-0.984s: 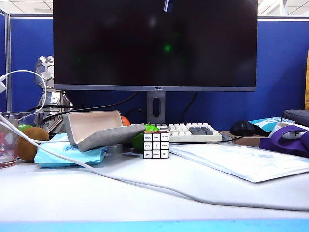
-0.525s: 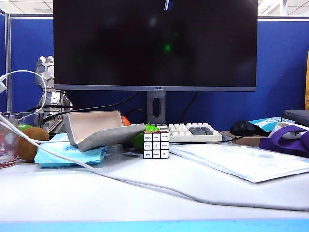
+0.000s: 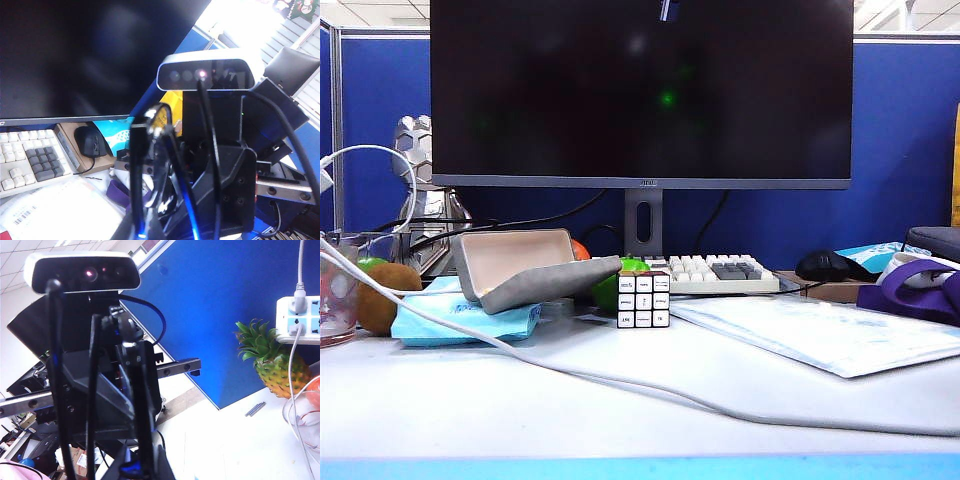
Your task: Pick up the glasses, fold the temples of the glasses, place the glasses into the glasses case, and finally close the glasses case.
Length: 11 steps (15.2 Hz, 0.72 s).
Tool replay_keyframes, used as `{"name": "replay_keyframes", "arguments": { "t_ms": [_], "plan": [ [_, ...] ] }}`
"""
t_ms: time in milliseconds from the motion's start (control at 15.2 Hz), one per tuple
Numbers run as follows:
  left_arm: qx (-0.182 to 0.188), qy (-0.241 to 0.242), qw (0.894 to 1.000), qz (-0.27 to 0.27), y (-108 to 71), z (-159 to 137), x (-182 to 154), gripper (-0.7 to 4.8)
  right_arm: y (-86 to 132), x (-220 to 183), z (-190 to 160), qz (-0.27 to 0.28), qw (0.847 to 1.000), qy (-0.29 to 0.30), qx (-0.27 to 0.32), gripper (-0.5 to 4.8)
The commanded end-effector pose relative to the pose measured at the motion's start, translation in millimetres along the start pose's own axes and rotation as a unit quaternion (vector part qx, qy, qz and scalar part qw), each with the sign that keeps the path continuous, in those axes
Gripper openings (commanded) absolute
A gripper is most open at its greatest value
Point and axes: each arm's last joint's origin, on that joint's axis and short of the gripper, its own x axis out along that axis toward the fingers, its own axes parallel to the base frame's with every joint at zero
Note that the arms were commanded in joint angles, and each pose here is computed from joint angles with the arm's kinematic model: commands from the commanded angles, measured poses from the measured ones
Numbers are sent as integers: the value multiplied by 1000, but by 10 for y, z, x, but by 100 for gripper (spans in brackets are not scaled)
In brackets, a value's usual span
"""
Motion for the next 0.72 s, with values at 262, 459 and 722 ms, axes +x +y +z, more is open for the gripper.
{"name": "replay_keyframes", "arguments": {
  "t_ms": [262,459,722],
  "plan": [
    [11,-2,1000,-5,-9,11,-2,-6,71,12,29,6,1000,1,-9,64],
    [18,-5,1000,-12,-17,19,-2,-6,70,10,30,4,1000,0,-9,180],
    [20,-7,1000,-9,-15,20,-2,-6,62,-28,38,0,1000,-4,-9,269]
  ]
}}
